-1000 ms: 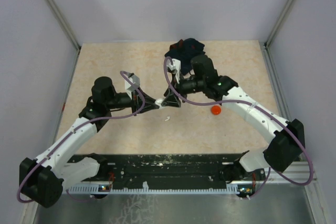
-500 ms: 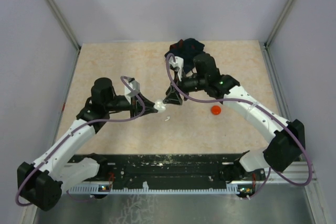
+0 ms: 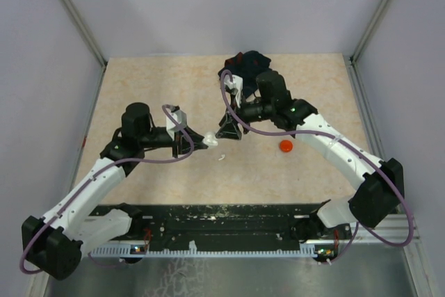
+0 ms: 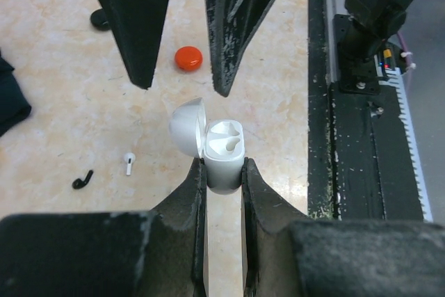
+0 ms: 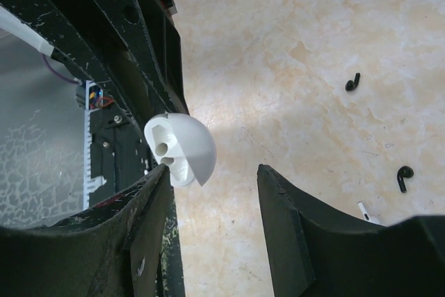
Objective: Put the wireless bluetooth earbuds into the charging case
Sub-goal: Open the charging case, then pick up the earbud from the center of the board.
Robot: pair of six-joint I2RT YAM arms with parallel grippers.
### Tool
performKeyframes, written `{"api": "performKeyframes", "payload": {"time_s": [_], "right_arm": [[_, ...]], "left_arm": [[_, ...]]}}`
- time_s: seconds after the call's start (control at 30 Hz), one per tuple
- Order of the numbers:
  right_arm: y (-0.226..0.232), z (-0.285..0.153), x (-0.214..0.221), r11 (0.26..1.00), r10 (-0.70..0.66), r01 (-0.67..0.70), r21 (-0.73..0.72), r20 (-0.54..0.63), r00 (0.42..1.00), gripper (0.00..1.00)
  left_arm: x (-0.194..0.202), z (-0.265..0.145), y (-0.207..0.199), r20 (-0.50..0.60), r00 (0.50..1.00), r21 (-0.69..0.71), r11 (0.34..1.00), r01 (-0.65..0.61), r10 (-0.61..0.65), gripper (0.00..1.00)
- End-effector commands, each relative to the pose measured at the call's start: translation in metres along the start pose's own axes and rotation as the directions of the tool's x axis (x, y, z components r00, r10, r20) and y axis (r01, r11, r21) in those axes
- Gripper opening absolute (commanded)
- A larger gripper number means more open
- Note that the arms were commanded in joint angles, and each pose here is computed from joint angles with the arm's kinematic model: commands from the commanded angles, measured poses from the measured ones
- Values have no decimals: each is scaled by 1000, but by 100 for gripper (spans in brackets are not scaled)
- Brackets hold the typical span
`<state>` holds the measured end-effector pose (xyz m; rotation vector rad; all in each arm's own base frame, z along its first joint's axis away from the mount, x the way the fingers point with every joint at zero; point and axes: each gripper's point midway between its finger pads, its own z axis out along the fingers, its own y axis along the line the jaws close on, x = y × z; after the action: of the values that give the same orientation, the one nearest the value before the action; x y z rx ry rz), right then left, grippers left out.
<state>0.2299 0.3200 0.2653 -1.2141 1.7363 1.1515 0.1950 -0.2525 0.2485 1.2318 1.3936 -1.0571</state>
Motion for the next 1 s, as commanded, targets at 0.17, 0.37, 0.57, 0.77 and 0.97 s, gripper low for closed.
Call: {"api": "performKeyframes", "payload": {"time_s": [0.17,0.37,0.57,0.77,0.97], "right_arm": [[-7,-22,-12,990,-41,37,140,30,999,55],[-44,-17,42,938,89,-58,340,-75,993,56],[-65,2,97,858,225,-132,497,-133,965,55],[-79,33,128,779,337,-214,589,-107,935,52],[-96,60,153,693,417,-266,670,-73,906,50]], "left_arm": [[16,-16,42,-94,993,-268,958,-99,76,0],[37,-35,74,-168,986,-471,876,-102,24,0],[39,-58,97,-183,983,-632,769,-95,-29,0],[33,-66,99,-159,987,-669,736,-99,-11,0],[33,-69,100,-162,987,-680,726,-101,-14,0]]}}
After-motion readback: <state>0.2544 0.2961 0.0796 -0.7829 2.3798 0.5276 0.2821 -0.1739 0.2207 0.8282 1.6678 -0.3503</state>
